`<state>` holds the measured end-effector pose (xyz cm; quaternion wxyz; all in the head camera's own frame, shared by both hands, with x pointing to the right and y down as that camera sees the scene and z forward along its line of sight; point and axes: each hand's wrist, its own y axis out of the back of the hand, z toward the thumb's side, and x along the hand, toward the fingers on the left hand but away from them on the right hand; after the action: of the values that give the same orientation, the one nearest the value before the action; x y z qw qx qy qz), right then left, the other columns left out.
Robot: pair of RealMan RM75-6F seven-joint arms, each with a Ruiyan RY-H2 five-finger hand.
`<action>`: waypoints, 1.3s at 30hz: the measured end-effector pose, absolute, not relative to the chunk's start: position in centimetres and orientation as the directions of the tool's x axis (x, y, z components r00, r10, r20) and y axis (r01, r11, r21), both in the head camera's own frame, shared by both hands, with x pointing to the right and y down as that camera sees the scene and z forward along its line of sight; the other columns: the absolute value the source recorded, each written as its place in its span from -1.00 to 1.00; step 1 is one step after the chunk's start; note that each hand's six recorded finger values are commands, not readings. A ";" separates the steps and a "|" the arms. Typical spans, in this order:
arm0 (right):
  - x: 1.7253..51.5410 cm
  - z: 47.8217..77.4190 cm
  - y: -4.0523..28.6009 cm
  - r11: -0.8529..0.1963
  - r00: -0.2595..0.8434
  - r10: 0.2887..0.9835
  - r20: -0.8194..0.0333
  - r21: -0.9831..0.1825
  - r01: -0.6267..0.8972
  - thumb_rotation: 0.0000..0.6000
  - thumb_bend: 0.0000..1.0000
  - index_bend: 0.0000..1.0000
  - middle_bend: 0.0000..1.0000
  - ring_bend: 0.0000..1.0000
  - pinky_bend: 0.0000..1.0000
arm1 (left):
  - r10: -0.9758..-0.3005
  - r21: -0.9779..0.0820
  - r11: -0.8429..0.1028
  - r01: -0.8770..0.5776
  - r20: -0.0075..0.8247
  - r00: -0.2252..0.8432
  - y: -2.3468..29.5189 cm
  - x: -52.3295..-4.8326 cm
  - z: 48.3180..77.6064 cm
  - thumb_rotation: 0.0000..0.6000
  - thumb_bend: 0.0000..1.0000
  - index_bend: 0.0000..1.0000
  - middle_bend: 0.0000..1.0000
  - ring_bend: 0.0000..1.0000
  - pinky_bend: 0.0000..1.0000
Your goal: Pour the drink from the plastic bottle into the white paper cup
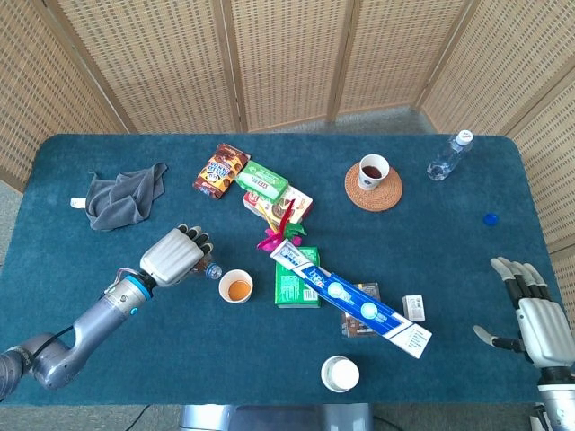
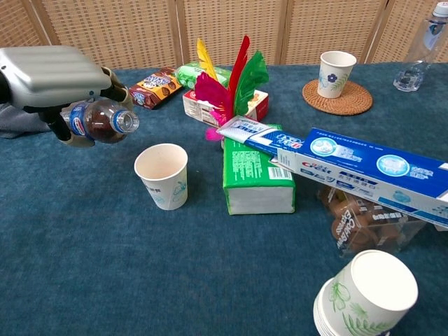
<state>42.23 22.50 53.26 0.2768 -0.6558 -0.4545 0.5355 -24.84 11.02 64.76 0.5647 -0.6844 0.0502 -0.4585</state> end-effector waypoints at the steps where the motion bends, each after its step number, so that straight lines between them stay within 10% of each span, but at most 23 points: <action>1: 42.2 53.3 22.5 -0.434 0.014 0.892 -0.451 -0.849 0.300 1.00 -1.00 -1.00 -1.00 -1.00 -1.00 | -0.584 -0.817 -0.351 0.457 0.573 0.575 11.0 -24.7 64.8 1.00 -0.33 -0.32 -0.29 -0.46 -0.10; 39: 42.6 52.9 22.3 -0.422 0.009 0.896 -0.444 -0.846 0.326 1.00 -1.00 -1.00 -1.00 -1.00 -1.00 | -0.553 -0.764 -0.096 0.638 0.574 0.604 11.2 -21.2 64.5 1.00 -0.34 -0.36 -0.26 -0.46 -0.13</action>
<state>42.63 22.34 52.91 0.2694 -0.6571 -0.4649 0.5286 -21.19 11.23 64.50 0.6713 -0.5928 -0.0359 -0.4435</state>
